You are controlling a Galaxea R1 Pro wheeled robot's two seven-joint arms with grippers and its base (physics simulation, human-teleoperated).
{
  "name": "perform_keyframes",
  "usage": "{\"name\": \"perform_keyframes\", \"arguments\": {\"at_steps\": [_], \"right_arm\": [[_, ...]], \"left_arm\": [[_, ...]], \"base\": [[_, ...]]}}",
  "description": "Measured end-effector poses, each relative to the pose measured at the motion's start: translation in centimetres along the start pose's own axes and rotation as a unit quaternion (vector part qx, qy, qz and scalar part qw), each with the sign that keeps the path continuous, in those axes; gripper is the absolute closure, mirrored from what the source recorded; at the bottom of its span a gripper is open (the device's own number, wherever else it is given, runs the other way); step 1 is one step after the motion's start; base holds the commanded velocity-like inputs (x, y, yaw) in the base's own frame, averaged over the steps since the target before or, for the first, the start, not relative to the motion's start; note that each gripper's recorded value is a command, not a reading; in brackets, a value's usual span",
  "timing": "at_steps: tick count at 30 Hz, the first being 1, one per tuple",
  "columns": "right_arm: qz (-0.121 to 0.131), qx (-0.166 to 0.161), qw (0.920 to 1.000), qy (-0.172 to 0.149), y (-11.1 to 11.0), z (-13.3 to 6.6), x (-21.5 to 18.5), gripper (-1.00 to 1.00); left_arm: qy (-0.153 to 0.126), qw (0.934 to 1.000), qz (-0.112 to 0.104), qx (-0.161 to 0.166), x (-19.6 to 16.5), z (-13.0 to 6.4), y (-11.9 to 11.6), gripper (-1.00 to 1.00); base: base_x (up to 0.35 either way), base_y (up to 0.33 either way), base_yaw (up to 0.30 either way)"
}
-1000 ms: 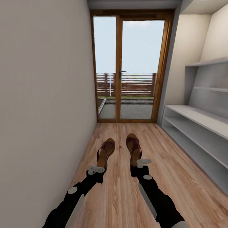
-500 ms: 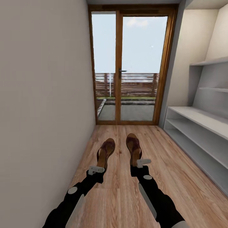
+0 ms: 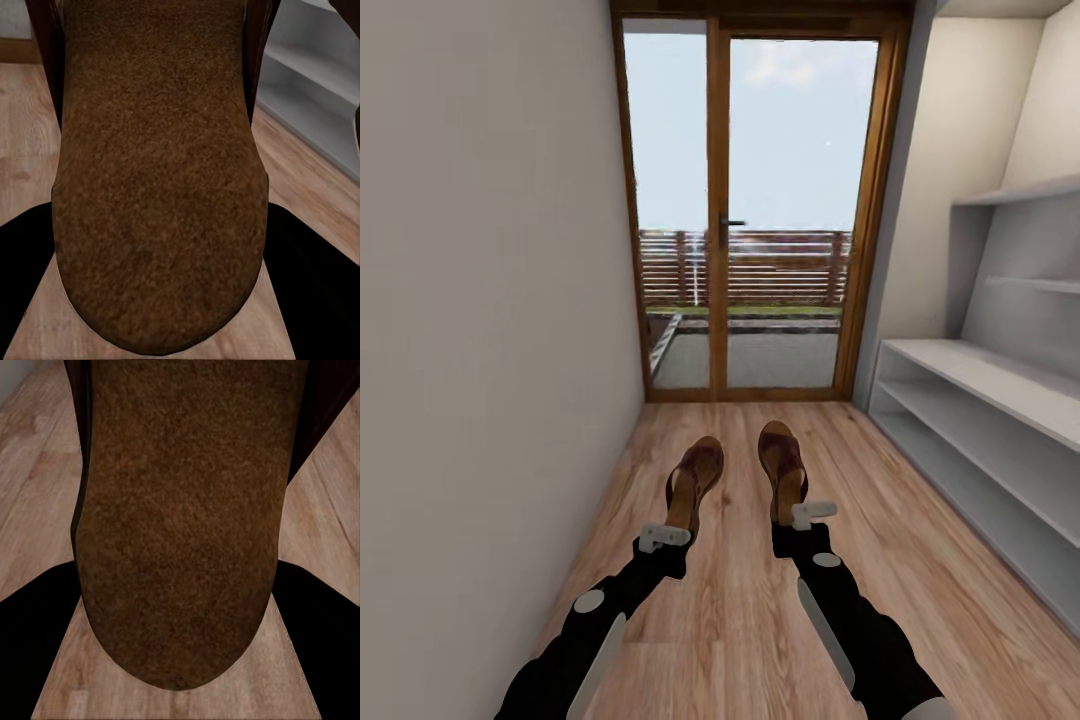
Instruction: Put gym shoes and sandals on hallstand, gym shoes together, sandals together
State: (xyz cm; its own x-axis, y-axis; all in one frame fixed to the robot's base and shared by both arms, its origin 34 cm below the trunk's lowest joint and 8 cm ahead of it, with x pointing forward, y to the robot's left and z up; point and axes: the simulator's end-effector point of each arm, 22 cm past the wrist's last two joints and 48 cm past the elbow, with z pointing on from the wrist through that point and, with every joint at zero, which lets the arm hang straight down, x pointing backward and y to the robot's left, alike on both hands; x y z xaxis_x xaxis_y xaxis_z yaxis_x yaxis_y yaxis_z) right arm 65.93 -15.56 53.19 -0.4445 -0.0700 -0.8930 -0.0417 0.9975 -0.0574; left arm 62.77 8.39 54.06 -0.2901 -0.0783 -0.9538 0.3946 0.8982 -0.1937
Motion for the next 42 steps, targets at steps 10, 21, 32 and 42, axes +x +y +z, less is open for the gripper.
{"name": "perform_keyframes", "arguments": {"at_steps": [10,21,32,42], "right_arm": [[0.0,0.0,1.0,0.0,-0.06,0.01,0.01,1.0],[0.0,0.0,1.0,0.0,-0.09,0.02,0.03,1.0],[0.0,0.0,1.0,0.0,0.01,0.0,0.0,1.0],[0.0,0.0,1.0,0.0,0.01,0.0,-0.02,1.0]], "left_arm": [[0.0,1.0,0.0,0.0,0.0,0.0,-0.01,1.0],[0.0,1.0,0.0,0.0,0.0,0.0,0.0,1.0],[0.0,1.0,0.0,0.0,0.0,0.0,-0.02,1.0],[0.0,1.0,0.0,0.0,0.0,0.0,-0.01,1.0]], "base": [[0.349,-0.071,-0.001],[0.349,-0.071,0.0],[0.348,-0.048,0.0],[0.348,-0.001,0.0]]}}
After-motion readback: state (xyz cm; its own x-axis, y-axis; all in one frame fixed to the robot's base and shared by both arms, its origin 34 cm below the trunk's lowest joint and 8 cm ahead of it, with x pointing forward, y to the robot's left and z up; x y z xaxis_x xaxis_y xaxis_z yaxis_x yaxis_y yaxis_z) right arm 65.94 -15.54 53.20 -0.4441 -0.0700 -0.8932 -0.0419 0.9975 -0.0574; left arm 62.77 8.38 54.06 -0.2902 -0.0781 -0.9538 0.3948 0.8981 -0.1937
